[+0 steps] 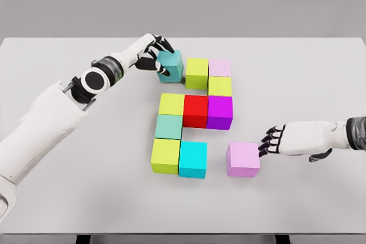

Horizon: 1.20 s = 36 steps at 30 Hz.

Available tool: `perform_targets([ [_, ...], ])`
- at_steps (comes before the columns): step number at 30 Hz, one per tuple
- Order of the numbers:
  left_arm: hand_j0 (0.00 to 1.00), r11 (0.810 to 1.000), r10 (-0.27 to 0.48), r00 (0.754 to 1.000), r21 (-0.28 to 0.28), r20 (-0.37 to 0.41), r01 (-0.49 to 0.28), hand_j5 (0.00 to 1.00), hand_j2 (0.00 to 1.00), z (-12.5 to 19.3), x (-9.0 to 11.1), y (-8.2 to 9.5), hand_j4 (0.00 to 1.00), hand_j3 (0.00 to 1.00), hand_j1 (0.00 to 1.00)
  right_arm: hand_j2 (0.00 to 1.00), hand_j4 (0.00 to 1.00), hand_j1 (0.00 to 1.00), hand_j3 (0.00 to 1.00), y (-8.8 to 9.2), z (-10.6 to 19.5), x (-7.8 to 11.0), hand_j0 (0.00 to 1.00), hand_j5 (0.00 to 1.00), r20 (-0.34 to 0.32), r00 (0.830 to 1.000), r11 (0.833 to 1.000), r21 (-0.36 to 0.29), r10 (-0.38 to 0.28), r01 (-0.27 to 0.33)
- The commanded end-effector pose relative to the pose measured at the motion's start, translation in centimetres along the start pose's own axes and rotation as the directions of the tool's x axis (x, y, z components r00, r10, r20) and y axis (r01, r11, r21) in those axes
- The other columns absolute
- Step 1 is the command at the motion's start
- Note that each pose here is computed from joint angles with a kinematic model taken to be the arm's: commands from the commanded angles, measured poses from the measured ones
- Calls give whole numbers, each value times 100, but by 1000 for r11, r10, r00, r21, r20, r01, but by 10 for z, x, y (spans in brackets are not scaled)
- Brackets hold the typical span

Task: Assemble the squares on the desktop into the number 2

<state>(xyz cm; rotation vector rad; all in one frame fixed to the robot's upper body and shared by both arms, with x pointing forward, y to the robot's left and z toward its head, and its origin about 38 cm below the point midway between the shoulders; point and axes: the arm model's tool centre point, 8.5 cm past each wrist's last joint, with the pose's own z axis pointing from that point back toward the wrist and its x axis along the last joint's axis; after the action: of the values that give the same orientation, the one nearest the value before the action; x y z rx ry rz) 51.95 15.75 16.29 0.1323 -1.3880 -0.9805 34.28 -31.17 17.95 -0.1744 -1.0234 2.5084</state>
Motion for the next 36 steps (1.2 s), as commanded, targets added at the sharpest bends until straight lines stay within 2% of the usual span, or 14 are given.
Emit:
perform_targets([
  [1,47,1000,-3,1000,0,8,3,47,47,0,2,-1,47,47,47,100,100,100,100,-2,-5,3,100,100,15,1000,1000,-9,0,0],
  [7,66,1000,-2,1000,-3,9,2,66,66,0,1,-1,66,66,66,100,100,100,100,-5,-8,6,100,100,24,1000,1000,-16,6,-6],
  [10,68,1000,-3,1000,-4,8,3,68,68,0,1,-2,68,68,68,100,100,100,100,-6,-5,2,100,100,14,1000,1000,-19,6,-5],
  [13,69,1000,-2,1000,-4,8,2,69,69,0,1,-2,69,69,69,100,100,100,100,-10,6,-11,100,100,-33,999,1000,-20,6,-6],
  [15,70,1000,-9,1000,-14,7,9,70,70,-1,1,-6,70,70,70,100,100,100,100,-4,18,-12,100,100,-53,999,1000,7,7,-6],
  [16,71,1000,-13,1000,-21,5,13,71,71,-1,1,-9,71,71,71,100,100,100,100,-3,17,-5,100,100,-35,999,1000,14,14,-14],
  [20,73,1000,-15,1000,-23,7,15,73,73,-1,1,-9,73,73,73,100,100,100,100,9,8,2,100,100,-1,1000,999,41,-5,5],
  [24,76,1000,-15,1000,-24,6,15,76,76,-1,1,-10,76,76,76,100,100,100,100,9,1,6,100,100,18,1000,999,41,-6,5],
  [29,87,1000,-14,1000,-24,9,14,87,87,-1,2,-10,87,87,87,100,100,100,100,5,-11,11,100,100,49,999,1000,23,-2,1],
  [36,88,1000,-13,1000,-27,10,13,88,88,-2,3,-12,88,88,88,100,100,100,100,1,-16,13,100,100,60,998,1000,11,3,-3],
])
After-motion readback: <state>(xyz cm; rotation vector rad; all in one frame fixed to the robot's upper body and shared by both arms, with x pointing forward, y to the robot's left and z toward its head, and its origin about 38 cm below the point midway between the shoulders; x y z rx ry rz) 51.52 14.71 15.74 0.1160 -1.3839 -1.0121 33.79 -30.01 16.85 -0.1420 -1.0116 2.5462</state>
